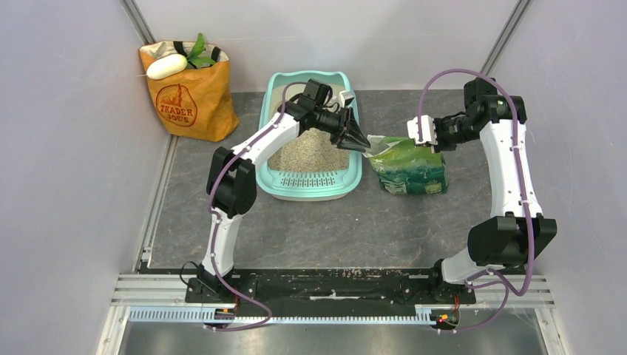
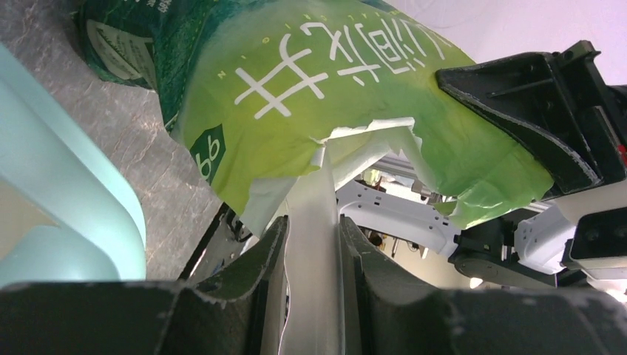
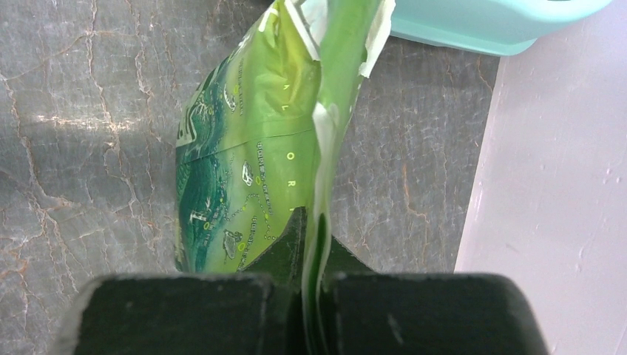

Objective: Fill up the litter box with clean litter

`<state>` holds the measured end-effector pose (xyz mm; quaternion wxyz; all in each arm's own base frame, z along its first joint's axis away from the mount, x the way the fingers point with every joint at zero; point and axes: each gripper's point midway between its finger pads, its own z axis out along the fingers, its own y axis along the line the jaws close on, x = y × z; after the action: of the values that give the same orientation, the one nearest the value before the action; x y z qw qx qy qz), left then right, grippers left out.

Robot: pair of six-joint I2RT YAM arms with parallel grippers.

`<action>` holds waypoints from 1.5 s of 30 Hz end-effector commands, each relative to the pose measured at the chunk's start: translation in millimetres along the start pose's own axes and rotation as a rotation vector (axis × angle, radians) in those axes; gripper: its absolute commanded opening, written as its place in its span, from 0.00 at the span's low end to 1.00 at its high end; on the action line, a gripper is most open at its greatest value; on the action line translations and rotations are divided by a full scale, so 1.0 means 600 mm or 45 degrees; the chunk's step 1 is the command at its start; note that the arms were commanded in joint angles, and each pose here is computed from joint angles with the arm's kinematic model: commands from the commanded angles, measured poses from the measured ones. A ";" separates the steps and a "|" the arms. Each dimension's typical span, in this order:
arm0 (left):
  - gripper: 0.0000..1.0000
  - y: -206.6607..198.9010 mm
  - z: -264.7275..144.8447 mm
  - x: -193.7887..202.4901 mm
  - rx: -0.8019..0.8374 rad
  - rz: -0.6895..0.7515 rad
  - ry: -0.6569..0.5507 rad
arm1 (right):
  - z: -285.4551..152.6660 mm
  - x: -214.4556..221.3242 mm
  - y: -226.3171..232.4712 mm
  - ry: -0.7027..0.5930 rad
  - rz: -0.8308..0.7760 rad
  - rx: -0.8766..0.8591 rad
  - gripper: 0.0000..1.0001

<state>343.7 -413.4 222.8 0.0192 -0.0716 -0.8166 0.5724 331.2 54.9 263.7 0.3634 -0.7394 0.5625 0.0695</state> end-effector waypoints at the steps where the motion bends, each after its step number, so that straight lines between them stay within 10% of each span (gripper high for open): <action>1: 0.02 -0.005 0.004 -0.017 -0.144 0.115 -0.082 | -0.039 -0.048 -0.040 -0.031 -0.142 0.136 0.00; 32: 0.02 0.160 0.139 0.018 -0.584 -0.137 -0.050 | 0.029 -0.125 -0.032 -0.160 -0.442 -0.007 0.00; 45: 0.02 0.108 0.216 0.032 -0.199 -0.068 0.125 | 0.095 -0.158 -0.050 -0.216 -0.408 0.024 0.00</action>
<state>327.3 -479.1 140.2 0.0538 -0.0615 -0.8737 0.4795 329.4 120.1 239.3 0.3163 -0.8195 0.4733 0.0661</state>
